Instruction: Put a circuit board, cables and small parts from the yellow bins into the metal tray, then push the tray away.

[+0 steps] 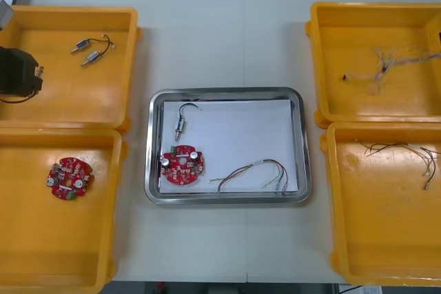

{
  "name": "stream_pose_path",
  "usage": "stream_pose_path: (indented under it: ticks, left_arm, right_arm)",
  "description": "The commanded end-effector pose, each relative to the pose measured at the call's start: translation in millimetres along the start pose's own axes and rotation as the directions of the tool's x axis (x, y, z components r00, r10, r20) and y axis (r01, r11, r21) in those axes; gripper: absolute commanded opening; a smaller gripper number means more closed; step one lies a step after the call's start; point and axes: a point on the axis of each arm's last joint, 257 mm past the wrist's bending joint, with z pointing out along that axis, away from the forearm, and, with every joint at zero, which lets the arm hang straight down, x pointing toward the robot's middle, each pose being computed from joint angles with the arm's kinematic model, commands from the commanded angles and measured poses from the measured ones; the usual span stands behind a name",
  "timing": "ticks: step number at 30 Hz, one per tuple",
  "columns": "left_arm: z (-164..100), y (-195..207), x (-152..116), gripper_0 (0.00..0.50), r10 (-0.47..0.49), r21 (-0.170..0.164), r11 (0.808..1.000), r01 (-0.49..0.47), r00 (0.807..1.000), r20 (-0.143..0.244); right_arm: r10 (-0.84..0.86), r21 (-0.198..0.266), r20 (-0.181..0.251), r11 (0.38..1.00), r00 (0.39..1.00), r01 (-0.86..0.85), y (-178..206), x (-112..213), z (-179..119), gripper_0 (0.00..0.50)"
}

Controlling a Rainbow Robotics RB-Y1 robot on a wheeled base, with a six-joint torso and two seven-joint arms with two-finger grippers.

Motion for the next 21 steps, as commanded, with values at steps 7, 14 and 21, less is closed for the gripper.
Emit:
stream_pose_path:
  ticks: [7,14,21]
  left_arm:
    - [-7,14,6,0.000,0.118,-0.064,0.991,-0.118,0.993,-0.013]
    - [-7,14,6,0.000,0.119,-0.064,0.991,-0.120,0.993,-0.013]
    - [-6,16,7,0.000,0.114,-0.067,0.991,-0.115,0.993,-0.016]
  right_arm:
    - [-0.004,0.014,0.021,1.000,1.000,0.003,6,-4,-2,0.500]
    - [-0.010,0.001,0.032,1.000,0.999,0.010,12,-8,2,0.500]
    - [0.008,-0.009,0.023,1.000,1.000,-0.007,9,-7,17,0.500]
